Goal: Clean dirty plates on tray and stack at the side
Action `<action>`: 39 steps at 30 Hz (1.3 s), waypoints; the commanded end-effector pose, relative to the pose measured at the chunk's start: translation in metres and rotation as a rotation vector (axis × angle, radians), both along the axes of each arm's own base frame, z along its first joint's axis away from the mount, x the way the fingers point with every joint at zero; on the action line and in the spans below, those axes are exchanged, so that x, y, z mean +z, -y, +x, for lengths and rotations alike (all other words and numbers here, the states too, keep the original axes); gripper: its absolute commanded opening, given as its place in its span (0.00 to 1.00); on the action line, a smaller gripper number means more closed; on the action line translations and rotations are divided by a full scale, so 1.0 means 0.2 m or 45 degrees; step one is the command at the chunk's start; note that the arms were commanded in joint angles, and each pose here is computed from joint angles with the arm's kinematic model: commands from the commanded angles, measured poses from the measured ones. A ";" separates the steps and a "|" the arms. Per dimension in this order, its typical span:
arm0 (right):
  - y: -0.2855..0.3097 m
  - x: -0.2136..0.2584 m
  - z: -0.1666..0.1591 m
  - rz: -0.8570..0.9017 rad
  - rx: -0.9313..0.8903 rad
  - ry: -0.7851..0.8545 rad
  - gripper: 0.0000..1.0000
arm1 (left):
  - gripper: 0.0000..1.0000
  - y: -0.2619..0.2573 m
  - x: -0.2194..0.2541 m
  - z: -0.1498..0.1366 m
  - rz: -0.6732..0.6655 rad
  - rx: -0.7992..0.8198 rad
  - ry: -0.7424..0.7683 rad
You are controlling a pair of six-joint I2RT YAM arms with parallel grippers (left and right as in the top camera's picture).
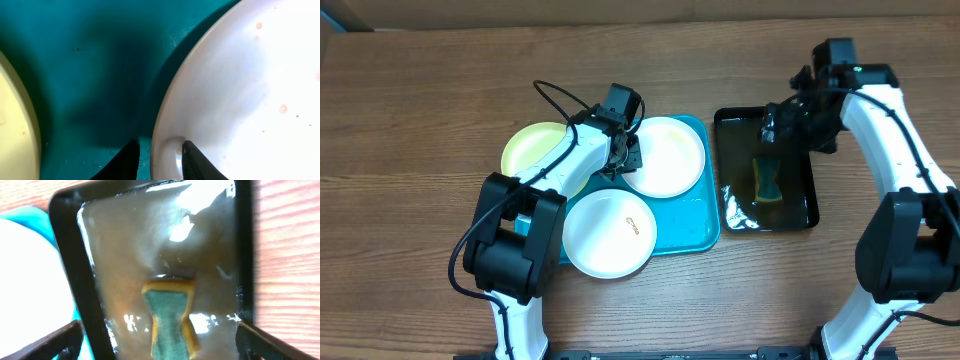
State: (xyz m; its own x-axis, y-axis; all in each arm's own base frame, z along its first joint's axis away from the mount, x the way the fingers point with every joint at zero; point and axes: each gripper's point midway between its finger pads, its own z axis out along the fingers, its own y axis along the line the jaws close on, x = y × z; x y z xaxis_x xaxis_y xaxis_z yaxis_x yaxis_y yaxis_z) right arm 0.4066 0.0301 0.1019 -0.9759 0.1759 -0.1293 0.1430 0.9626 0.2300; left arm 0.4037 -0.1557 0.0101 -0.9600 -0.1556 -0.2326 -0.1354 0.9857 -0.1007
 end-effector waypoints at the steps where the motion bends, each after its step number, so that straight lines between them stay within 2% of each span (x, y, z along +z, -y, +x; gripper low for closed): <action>1: 0.11 0.04 0.02 -0.033 -0.102 0.015 1.00 | 0.31 0.00 -0.06 -0.03 0.013 -0.005 -0.027; 6: 0.14 0.04 0.02 -0.034 -0.120 0.014 1.00 | 0.05 0.02 -0.05 0.00 -0.009 -0.005 0.000; 7: 0.14 0.04 0.02 -0.034 -0.120 0.013 1.00 | 0.04 0.02 -0.04 0.00 -0.017 -0.007 0.003; 13: 0.14 0.04 0.02 -0.034 -0.120 0.014 1.00 | 0.04 0.08 0.10 0.09 -0.070 -0.014 0.059; 21: 0.14 0.04 0.02 -0.034 -0.120 0.014 1.00 | 0.04 0.08 0.42 0.20 -0.116 -0.025 0.084; 28: 0.14 0.04 0.02 -0.034 -0.120 0.014 1.00 | 0.04 0.10 0.55 0.23 -0.128 -0.051 0.113; 37: 0.14 0.04 0.02 -0.034 -0.120 0.014 1.00 | 0.04 0.19 0.58 0.19 -0.117 -0.114 0.112; 39: 0.15 0.05 0.07 -0.035 -0.121 0.063 1.00 | 0.04 0.21 0.61 0.19 -0.103 -0.132 0.121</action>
